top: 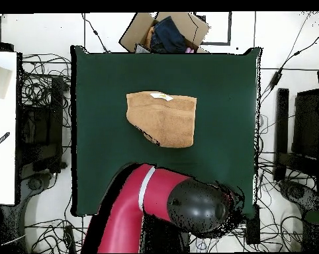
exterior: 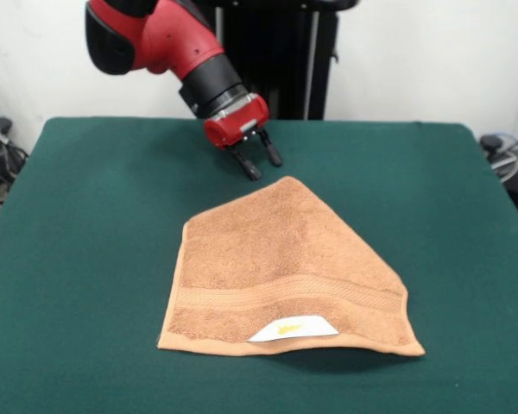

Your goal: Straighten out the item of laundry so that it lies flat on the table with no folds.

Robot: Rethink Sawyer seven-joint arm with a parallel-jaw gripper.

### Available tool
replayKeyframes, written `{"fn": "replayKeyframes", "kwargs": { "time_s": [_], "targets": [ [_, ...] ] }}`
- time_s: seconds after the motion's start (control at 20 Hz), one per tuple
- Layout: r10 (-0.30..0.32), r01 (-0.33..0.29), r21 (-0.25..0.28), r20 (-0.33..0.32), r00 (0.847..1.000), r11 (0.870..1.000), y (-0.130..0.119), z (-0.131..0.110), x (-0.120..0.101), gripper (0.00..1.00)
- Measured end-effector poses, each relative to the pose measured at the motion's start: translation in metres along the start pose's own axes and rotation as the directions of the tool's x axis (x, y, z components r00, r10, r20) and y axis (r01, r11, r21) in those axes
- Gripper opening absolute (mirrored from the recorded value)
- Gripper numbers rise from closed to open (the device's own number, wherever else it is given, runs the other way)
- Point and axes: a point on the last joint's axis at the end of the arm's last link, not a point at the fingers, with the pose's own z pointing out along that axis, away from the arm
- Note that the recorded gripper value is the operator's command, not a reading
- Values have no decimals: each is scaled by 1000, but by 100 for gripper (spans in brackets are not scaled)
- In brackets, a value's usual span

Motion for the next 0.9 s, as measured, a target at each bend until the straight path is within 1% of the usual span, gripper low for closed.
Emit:
{"fn": "replayKeyframes", "kwargs": {
  "time_s": [0.6, 0.9],
  "targets": [
    [1, -1, -2, -5, 1000, 1000, 0, 0, 0, 100],
    [-4, 4, -11, -48, 999, 1000, -2, 0, -6, 100]
  ]
}}
